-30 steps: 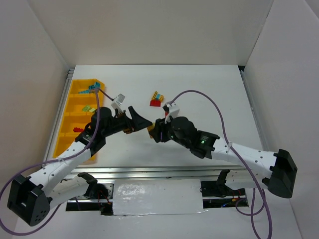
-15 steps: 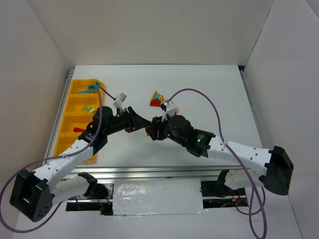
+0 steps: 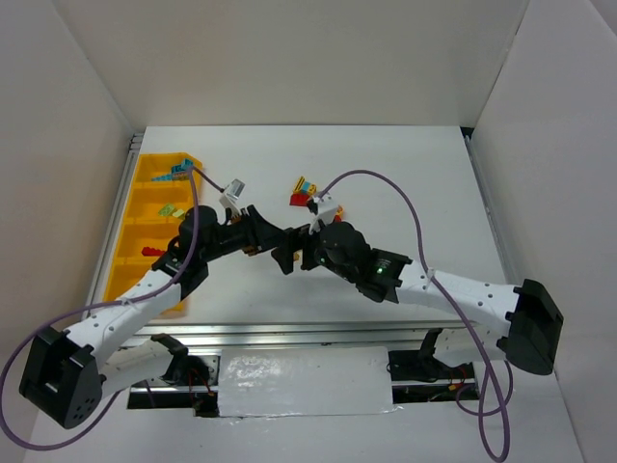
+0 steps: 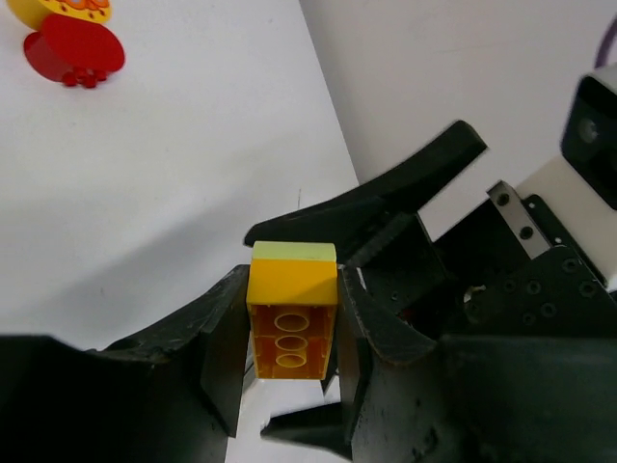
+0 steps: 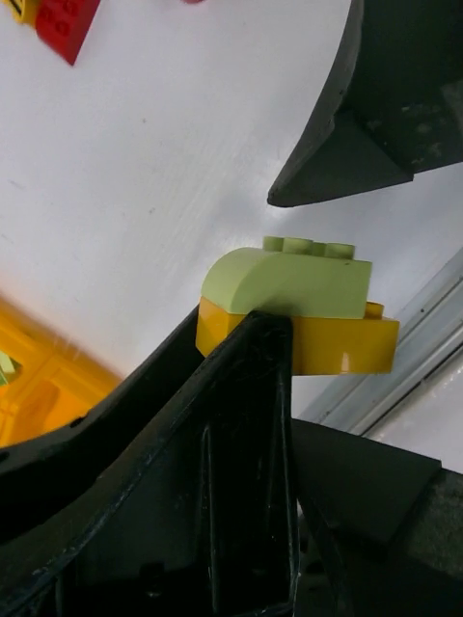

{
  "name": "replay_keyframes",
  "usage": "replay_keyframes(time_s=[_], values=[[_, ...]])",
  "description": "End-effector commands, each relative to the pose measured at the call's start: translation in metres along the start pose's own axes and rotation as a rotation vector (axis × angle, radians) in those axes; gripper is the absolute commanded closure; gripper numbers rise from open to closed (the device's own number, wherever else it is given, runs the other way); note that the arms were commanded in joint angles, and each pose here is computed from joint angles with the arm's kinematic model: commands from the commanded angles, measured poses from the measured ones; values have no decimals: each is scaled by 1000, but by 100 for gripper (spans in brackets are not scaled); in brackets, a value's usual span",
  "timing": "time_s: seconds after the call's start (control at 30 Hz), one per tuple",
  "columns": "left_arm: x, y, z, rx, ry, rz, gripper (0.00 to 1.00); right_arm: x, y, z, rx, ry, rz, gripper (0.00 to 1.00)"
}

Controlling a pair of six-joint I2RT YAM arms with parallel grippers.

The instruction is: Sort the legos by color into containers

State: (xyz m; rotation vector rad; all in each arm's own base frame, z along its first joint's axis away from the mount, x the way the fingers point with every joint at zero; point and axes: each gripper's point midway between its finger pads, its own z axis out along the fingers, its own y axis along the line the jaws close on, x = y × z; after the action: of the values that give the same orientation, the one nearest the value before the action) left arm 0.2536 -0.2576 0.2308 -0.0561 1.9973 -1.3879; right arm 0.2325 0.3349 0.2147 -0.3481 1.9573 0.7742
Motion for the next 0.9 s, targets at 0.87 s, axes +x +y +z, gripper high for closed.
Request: replay_keyframes(time_s=[0.87], values=[[-26, -121, -65, 491, -239, 186, 100, -61, 71, -121, -929, -251, 379, 24]])
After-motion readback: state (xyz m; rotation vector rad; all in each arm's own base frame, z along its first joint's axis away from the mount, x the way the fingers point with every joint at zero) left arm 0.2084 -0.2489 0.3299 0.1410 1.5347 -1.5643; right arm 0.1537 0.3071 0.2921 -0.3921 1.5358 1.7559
